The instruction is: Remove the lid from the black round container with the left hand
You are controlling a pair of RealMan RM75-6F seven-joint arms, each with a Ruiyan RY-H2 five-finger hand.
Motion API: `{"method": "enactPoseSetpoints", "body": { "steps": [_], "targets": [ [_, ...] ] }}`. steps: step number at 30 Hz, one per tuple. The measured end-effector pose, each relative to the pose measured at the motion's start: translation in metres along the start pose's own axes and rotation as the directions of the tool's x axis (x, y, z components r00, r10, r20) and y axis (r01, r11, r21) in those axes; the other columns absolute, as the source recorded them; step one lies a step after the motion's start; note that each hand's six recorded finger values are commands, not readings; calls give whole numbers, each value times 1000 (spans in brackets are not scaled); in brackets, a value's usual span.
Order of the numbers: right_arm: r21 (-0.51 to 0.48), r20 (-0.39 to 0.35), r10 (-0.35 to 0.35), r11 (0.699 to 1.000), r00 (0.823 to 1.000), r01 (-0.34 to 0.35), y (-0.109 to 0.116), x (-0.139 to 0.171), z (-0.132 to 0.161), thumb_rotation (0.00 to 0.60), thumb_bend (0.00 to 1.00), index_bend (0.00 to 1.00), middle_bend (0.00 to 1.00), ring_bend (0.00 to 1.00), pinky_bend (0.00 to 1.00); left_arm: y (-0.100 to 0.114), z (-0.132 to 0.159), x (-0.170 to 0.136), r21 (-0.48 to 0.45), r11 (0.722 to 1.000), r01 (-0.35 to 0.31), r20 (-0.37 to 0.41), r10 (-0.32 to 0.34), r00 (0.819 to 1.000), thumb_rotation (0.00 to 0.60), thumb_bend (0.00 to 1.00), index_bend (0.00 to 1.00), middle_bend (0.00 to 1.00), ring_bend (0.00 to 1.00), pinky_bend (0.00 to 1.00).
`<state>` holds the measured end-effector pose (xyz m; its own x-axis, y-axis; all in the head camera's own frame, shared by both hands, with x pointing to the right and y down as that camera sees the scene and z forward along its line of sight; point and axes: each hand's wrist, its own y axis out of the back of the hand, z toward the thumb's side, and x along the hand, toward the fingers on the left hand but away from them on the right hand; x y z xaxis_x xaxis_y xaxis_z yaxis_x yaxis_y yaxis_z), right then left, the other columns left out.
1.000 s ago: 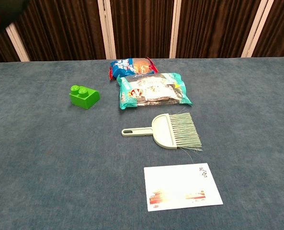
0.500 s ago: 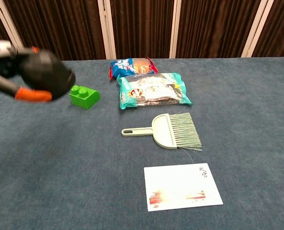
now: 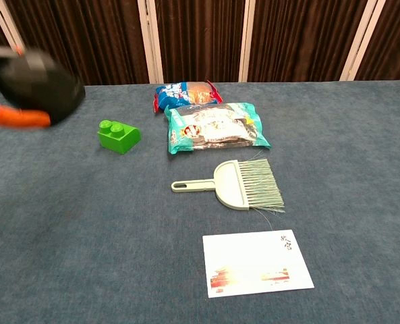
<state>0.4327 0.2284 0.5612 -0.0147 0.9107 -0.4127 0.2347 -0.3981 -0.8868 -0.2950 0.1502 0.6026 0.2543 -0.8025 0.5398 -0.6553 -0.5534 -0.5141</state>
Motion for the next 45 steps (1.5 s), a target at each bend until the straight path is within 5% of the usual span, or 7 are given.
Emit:
{"method": "enactPoseSetpoints", "body": {
  "steps": [12,34,45],
  "targets": [
    [3,-4,8,1000,1000,-8,-1,-4,1,600,222,102,53,106,36,-31,-46,25,191,977,93,-174,-59,983,600,598,262,375,0,0],
    [-6,-4,24,1000,1000,-24,-3,-3,-1,600,223,102,53,106,36,-68,-59,45,248,940,236,-301,-157,941,600,594,237,303,0,0],
    [-1,-2,7,1000,1000,-7,-1,-5,1,600,222,102,53,106,36,-71,-57,45,246,941,231,-304,-151,941,600,535,146,0,0,0]
  ]
}}
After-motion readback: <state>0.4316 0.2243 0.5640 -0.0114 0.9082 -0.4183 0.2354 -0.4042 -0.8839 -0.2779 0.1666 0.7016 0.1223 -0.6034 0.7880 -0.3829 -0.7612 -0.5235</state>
